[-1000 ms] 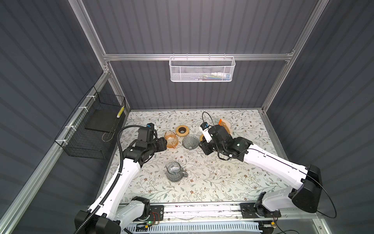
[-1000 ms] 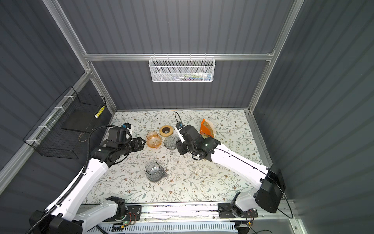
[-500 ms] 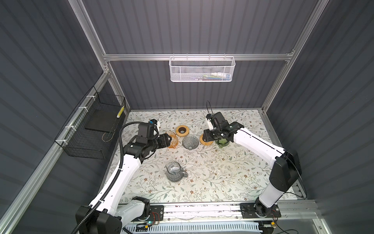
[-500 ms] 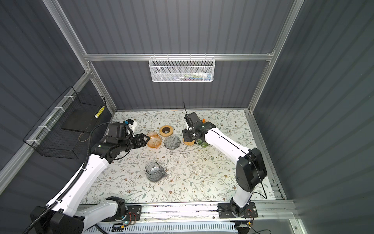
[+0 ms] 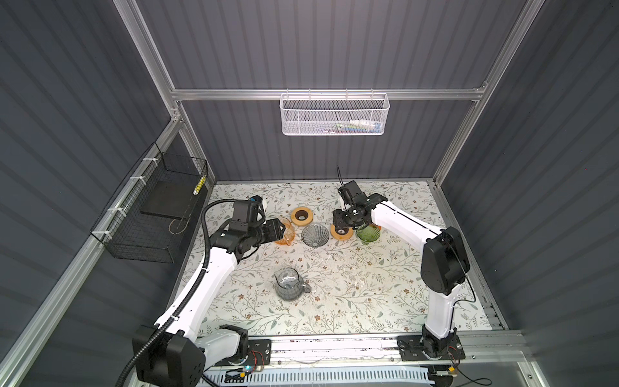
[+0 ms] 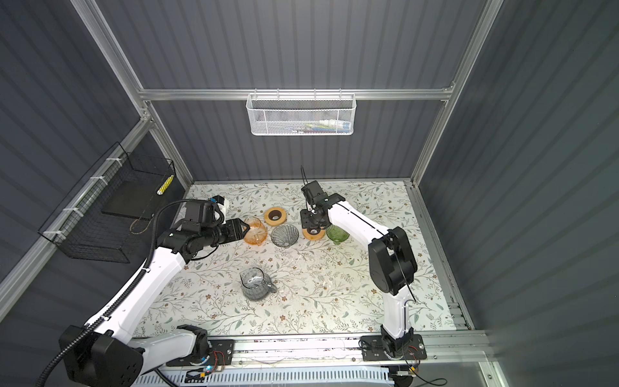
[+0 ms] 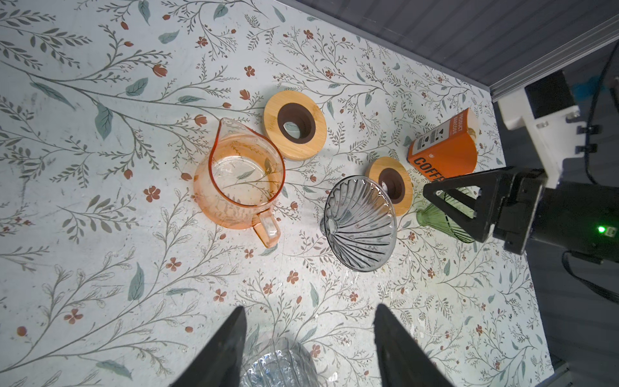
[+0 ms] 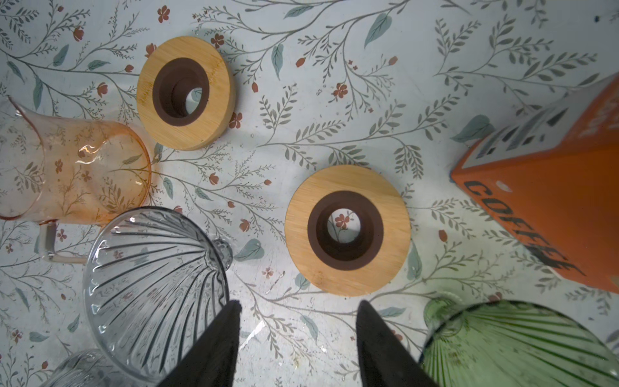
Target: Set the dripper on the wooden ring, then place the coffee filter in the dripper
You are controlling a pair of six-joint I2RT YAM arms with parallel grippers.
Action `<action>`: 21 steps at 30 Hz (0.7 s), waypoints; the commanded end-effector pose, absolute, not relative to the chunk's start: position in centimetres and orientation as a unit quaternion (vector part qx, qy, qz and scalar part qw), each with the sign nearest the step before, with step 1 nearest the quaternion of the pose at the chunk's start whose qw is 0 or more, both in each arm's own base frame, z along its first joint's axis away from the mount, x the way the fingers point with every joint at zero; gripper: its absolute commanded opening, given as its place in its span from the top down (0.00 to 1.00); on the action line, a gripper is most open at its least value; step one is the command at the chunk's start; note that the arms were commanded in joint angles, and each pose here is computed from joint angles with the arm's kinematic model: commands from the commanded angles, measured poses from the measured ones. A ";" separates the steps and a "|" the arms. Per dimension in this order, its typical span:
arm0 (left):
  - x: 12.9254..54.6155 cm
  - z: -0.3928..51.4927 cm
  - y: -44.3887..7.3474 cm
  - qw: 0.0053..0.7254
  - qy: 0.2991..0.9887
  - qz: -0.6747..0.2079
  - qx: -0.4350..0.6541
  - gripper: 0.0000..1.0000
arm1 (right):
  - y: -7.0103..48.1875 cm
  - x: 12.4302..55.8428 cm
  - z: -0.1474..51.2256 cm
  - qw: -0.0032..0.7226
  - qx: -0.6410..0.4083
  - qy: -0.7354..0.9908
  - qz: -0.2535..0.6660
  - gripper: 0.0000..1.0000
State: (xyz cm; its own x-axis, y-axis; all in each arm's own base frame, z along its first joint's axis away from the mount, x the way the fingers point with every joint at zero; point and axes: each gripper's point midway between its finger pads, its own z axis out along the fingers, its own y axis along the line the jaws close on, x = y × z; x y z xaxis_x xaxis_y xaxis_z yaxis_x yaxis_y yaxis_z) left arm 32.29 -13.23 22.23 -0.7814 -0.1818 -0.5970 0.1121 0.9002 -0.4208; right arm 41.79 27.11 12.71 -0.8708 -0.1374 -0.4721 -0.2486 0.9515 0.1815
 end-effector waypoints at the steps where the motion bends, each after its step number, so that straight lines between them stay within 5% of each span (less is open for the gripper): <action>1: 33.0 24.3 -14.0 0.349 0.905 -0.241 -0.013 0.39 | 26.8 42.2 12.0 0.223 -0.079 0.965 0.112 0.42; 21: 33.0 24.5 -14.0 0.353 0.904 -0.241 -0.008 0.39 | 28.0 44.7 7.5 0.190 -0.042 0.975 0.108 0.39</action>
